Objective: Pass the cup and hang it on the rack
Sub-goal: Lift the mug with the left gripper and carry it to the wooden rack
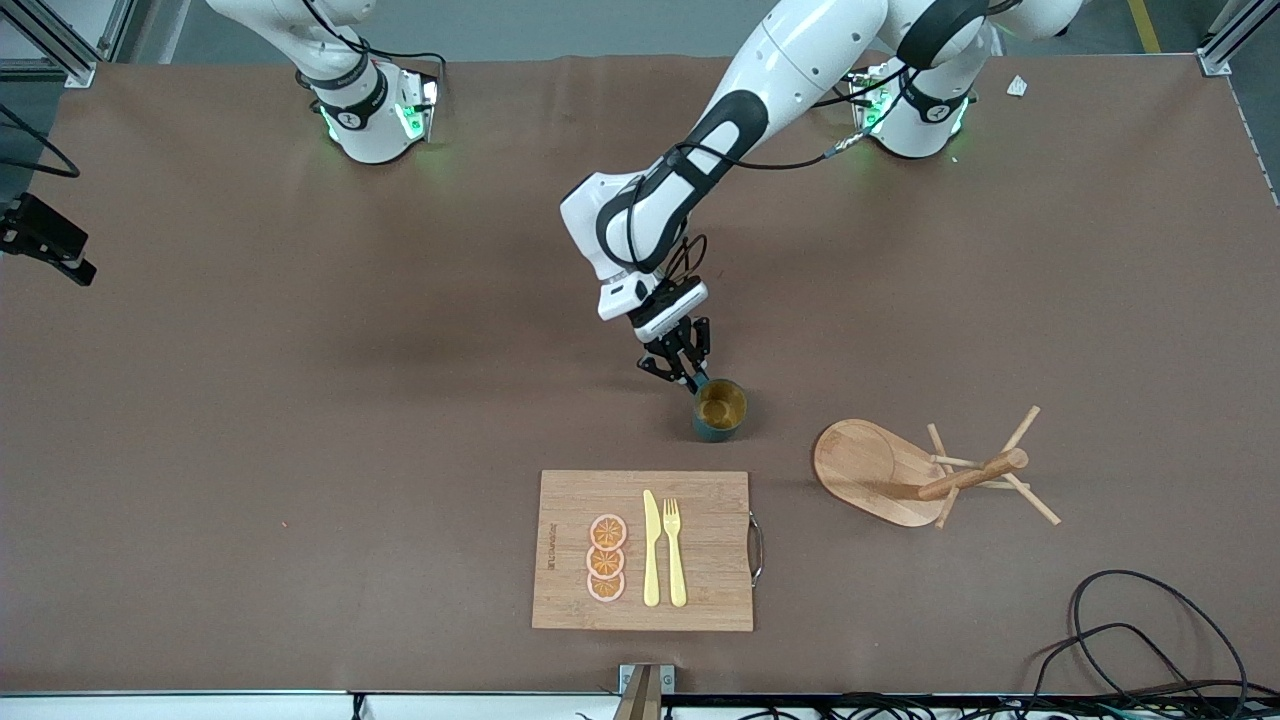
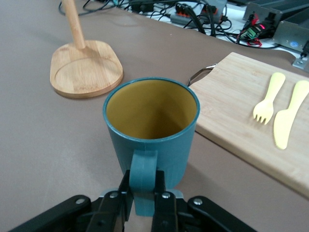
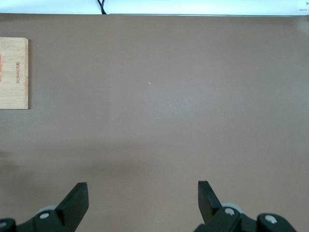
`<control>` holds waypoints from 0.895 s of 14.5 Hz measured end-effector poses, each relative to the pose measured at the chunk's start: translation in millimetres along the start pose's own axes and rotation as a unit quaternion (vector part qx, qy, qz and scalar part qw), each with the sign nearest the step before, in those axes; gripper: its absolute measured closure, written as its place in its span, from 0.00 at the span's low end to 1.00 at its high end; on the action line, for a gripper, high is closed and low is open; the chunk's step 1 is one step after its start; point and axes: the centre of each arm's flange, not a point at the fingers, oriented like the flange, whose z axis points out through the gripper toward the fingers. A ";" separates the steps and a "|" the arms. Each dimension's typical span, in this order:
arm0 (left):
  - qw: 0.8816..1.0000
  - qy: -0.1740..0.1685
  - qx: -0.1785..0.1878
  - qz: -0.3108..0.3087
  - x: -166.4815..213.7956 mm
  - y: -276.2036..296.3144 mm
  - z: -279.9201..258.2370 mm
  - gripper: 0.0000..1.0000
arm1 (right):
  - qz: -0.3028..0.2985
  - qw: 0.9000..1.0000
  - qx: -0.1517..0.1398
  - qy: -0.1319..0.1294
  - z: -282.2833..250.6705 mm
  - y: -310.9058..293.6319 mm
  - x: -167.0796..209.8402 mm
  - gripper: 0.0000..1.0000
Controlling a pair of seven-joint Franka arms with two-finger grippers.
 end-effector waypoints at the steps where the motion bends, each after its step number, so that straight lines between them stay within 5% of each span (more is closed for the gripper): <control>1: 1.000 -0.020 0.008 -0.022 11.2 8.6 -9.0 0.79 | 0.000 1.000 0.000 0.000 0.0 0.0 0.0 0.00; 4: 0.990 -0.091 0.031 -0.105 75.0 34.7 -45.5 0.79 | 0.000 1.000 0.000 0.000 0.2 0.2 0.0 0.00; 8: 0.962 -0.188 0.057 -0.191 203.4 38.6 -75.2 0.79 | 0.002 1.000 -0.001 0.000 -0.4 2.2 0.0 0.00; 11: 0.926 -0.276 0.073 -0.247 308.9 21.0 -81.3 0.79 | 0.002 1.000 -0.001 0.001 -0.5 2.3 0.0 0.00; 13: 0.890 -0.348 0.080 -0.284 379.3 -0.5 -73.3 0.79 | 0.002 1.000 -0.001 0.001 -0.5 2.4 0.0 0.00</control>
